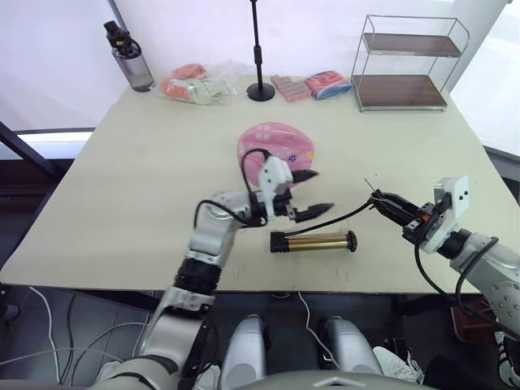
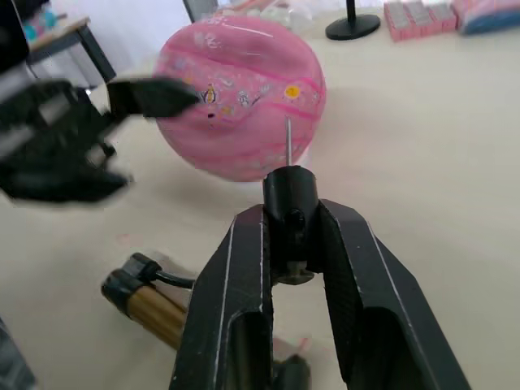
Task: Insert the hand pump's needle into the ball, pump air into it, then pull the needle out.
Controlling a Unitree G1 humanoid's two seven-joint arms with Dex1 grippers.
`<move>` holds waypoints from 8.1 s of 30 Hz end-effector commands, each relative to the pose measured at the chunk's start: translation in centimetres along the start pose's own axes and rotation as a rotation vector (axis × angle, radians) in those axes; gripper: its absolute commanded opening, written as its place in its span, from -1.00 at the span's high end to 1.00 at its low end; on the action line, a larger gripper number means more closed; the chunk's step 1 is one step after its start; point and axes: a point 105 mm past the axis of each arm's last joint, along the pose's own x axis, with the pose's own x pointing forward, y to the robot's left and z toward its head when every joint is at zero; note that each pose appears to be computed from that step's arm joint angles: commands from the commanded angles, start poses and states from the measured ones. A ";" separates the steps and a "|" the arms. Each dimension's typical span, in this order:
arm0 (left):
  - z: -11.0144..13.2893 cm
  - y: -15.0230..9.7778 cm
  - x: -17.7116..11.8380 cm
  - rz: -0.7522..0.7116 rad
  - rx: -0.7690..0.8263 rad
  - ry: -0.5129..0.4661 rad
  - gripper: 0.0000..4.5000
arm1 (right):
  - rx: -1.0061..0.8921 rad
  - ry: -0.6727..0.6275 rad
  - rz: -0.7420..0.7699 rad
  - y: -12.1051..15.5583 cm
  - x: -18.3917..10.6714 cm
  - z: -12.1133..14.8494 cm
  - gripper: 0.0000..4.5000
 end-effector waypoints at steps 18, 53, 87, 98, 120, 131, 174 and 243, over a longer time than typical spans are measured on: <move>3.6 13.1 -6.6 0.436 0.122 0.263 -0.95 | -0.371 -0.097 0.132 1.4 0.1 1.3 0.86; -1.0 15.3 -5.2 0.540 -0.075 0.326 0.99 | -0.354 -0.097 0.120 1.7 0.7 1.7 0.86; -3.7 11.0 -3.3 0.561 -0.017 0.113 0.99 | -0.149 0.480 0.176 2.0 11.8 5.7 0.86; -4.8 10.4 -3.4 0.569 -0.032 0.113 0.99 | -0.185 0.662 0.181 3.3 16.4 4.8 0.86; -5.2 10.2 -4.4 0.598 -0.039 0.108 0.99 | -0.230 0.688 0.195 3.1 19.8 4.6 0.86; -5.2 10.4 -4.6 0.607 -0.043 0.112 0.99 | -0.251 0.722 0.219 2.9 19.2 3.9 0.86; -6.3 8.2 -2.9 0.515 -0.224 0.087 0.99 | -0.536 0.835 0.312 5.1 22.0 1.8 0.86; -8.6 7.2 -2.8 0.522 -0.400 0.110 1.00 | -0.554 0.696 0.296 6.1 24.0 0.5 0.64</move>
